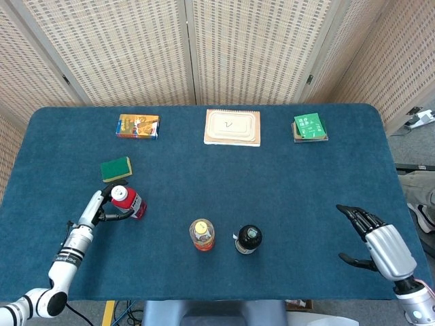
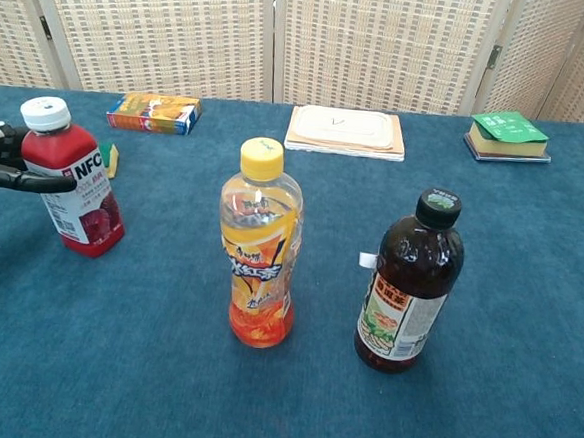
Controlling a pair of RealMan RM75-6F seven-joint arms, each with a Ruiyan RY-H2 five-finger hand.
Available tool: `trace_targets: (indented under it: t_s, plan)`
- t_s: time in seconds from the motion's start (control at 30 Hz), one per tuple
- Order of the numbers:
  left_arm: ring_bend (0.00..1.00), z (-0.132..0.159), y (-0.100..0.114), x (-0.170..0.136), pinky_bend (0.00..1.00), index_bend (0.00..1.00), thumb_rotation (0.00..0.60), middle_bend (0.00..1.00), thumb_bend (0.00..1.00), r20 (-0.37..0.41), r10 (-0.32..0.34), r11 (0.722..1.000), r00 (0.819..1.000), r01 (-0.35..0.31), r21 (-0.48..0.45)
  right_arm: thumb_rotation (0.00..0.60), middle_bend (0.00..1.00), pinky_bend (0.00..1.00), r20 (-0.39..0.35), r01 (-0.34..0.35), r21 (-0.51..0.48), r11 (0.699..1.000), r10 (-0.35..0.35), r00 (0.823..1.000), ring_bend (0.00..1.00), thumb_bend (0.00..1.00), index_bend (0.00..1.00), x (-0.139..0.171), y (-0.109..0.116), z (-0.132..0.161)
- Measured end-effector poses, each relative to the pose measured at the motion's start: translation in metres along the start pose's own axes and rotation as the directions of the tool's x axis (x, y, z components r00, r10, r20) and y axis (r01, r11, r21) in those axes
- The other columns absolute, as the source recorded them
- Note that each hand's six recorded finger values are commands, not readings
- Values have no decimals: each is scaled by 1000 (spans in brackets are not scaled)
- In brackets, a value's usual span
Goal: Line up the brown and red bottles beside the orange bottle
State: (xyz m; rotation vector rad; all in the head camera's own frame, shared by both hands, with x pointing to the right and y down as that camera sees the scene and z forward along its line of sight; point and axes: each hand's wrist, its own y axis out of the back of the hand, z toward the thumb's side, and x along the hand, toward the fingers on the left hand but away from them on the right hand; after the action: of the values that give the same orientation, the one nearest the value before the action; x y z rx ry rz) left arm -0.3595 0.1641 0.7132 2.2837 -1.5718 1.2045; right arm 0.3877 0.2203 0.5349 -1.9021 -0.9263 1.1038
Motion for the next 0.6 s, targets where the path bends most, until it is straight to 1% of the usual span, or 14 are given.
trace_targets:
  t_s: [0.13, 0.27, 0.33, 0.6]
  plan:
    - [264, -2, 0, 2, 443, 340, 600, 187, 99, -8, 21, 1000, 1000, -21, 19, 600, 188, 365, 0, -1, -1, 1000, 1, 1000, 176, 0, 88, 0, 0, 0]
    - [336, -1, 3, 3, 509, 395, 600, 251, 99, -4, 61, 998, 998, -61, 25, 600, 188, 365, 1, -1, -2, 1000, 1, 1000, 177, 0, 89, 0, 0, -1]
    - [356, 0, 4, 2, 525, 418, 600, 276, 99, -2, 74, 997, 997, -74, 20, 600, 188, 365, 1, -1, -2, 1000, 1, 1000, 177, 0, 89, 0, 0, -1]
    - [397, 5, 7, -4, 540, 467, 600, 327, 98, 16, 91, 996, 996, -92, 17, 600, 188, 365, 2, 1, -3, 1000, -1, 1000, 176, 0, 89, 0, 1, -1]
